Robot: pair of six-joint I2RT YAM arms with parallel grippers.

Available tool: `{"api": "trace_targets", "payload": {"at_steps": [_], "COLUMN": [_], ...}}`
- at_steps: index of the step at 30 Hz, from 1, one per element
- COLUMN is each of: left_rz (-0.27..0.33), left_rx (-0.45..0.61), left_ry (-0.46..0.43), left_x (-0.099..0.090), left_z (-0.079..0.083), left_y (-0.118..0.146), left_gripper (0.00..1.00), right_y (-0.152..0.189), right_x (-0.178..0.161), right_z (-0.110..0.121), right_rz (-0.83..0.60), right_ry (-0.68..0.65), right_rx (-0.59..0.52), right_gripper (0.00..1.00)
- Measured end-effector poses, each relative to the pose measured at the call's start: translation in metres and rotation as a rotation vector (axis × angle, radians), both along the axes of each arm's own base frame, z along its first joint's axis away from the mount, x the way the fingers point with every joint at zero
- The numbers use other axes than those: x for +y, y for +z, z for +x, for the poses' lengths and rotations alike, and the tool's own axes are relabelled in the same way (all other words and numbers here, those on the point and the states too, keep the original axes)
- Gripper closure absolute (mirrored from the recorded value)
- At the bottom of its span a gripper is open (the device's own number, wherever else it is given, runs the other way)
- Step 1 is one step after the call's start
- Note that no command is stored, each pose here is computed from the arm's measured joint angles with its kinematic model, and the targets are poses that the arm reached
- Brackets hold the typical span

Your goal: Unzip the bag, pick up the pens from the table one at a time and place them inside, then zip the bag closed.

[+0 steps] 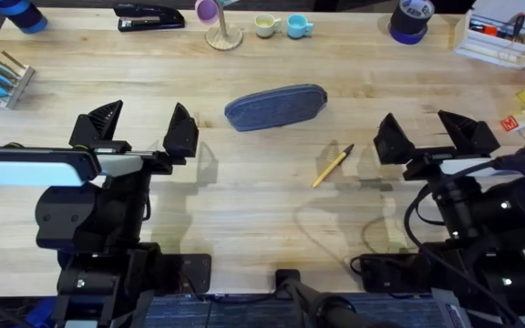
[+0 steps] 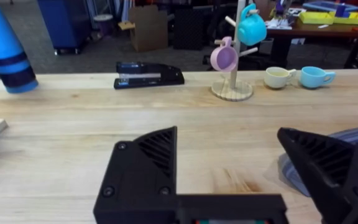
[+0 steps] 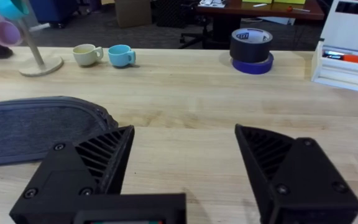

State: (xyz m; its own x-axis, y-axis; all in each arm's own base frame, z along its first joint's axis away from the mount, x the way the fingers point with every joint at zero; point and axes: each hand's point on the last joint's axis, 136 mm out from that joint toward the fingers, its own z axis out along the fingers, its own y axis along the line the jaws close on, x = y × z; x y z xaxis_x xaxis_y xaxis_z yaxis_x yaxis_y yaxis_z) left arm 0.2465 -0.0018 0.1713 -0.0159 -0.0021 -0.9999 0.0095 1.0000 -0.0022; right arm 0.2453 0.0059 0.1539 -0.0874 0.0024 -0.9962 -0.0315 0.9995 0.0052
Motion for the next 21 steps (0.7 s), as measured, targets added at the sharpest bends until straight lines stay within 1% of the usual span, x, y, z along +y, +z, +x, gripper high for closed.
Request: {"api": "trace_targets", "payload": {"at_steps": [16,17,21], "left_rz": [0.002,0.003,0.029], "left_rx": [0.003,0.01,0.095], "left_ry": [0.0,-0.001,-0.002], "left_x": [0.0,0.0,0.0], "left_z": [0.0,0.0,-0.004], "left_y": [0.0,-0.002,-0.012], "left_gripper": [0.007,0.007,0.007], "right_y": [-0.001,-0.001,0.0], "right_x": [0.0,0.0,0.0], "right_z": [0.0,0.0,-0.001], "right_rz": [0.008,0.013,0.019], "right_ry": [0.0,-0.001,-0.001], "right_rx": [0.005,0.005,0.012], "right_gripper": [0.005,0.005,0.005]}}
